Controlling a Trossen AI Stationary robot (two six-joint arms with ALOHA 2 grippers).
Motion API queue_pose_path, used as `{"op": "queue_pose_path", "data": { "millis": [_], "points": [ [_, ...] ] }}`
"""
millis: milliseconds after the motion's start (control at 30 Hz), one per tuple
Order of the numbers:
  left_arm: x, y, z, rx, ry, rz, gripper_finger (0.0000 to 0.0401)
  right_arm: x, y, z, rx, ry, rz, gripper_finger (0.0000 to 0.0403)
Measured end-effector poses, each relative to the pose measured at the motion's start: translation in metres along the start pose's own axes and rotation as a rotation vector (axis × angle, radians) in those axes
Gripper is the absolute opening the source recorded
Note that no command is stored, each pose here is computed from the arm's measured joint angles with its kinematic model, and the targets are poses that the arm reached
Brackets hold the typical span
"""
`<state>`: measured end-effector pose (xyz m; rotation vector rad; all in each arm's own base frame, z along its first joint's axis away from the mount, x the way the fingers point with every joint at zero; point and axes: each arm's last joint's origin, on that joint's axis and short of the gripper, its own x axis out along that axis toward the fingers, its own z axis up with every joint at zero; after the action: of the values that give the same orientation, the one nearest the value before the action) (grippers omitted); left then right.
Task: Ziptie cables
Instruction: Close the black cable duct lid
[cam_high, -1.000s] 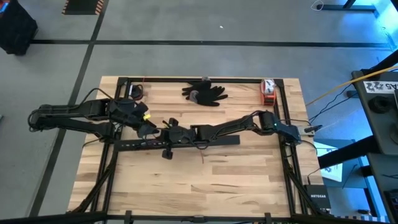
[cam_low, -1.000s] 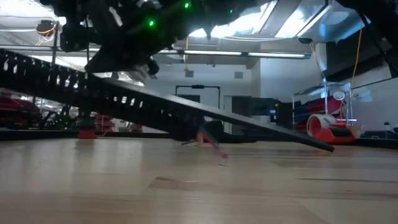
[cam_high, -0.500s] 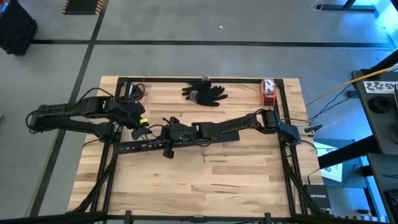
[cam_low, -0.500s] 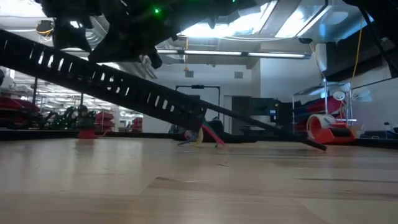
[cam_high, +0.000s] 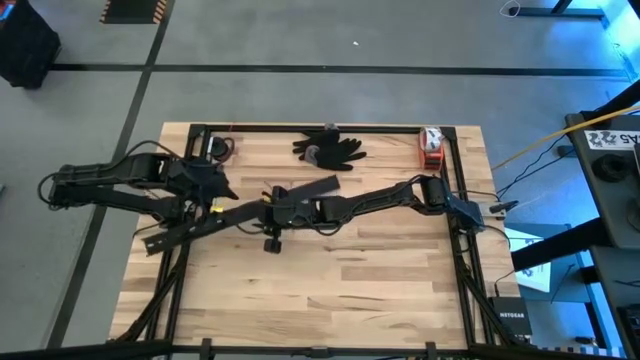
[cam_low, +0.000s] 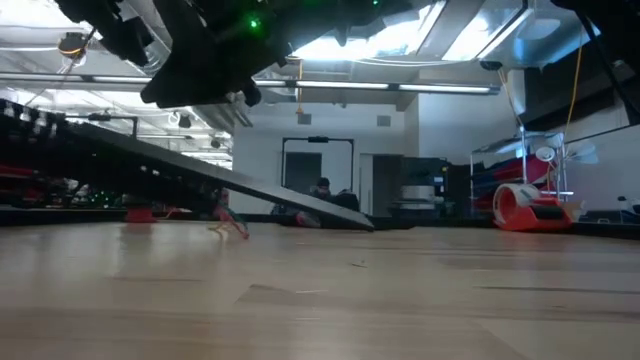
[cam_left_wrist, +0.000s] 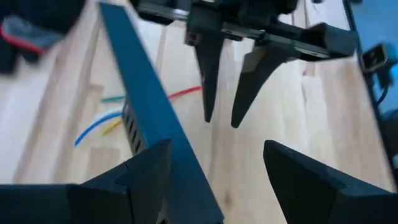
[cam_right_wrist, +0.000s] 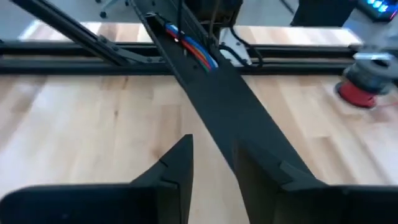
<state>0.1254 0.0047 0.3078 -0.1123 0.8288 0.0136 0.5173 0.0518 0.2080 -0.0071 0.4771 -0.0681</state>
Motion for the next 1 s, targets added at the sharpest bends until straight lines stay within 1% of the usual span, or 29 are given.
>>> {"op": "queue_pose_path", "data": {
  "millis": [133,233,333,400,600,700,867,1000],
  "points": [
    [0.001,0.000,0.001,0.127,-0.007,0.001,0.0250,0.000,-0.003,0.000,-0.091,-0.003,-0.028,0.0108],
    [0.001,0.000,0.004,0.165,-0.041,0.002,0.0250,0.001,-0.008,0.001,-0.140,-0.001,-0.036,0.0106],
    [0.001,0.000,0.008,0.199,-0.083,0.005,0.0250,0.003,-0.019,0.001,-0.153,0.002,-0.020,0.0106],
    [0.001,0.000,0.011,0.266,-0.112,0.019,0.0250,0.004,-0.027,0.001,-0.145,0.002,0.017,0.0106],
    [-0.001,-0.001,0.020,0.470,-0.202,0.047,0.0250,0.005,-0.048,0.001,-0.142,0.002,0.201,0.0105],
    [-0.001,-0.001,0.024,0.561,-0.239,0.064,0.0250,0.006,-0.060,0.001,-0.147,-0.002,0.241,0.0105],
    [-0.003,-0.002,0.030,0.665,-0.299,0.093,0.0250,0.006,-0.082,0.003,-0.137,-0.031,0.289,0.0105],
    [-0.004,-0.002,0.033,0.690,-0.336,0.108,0.0250,0.005,-0.092,0.006,-0.132,-0.064,0.308,0.0105]
  ]
}}
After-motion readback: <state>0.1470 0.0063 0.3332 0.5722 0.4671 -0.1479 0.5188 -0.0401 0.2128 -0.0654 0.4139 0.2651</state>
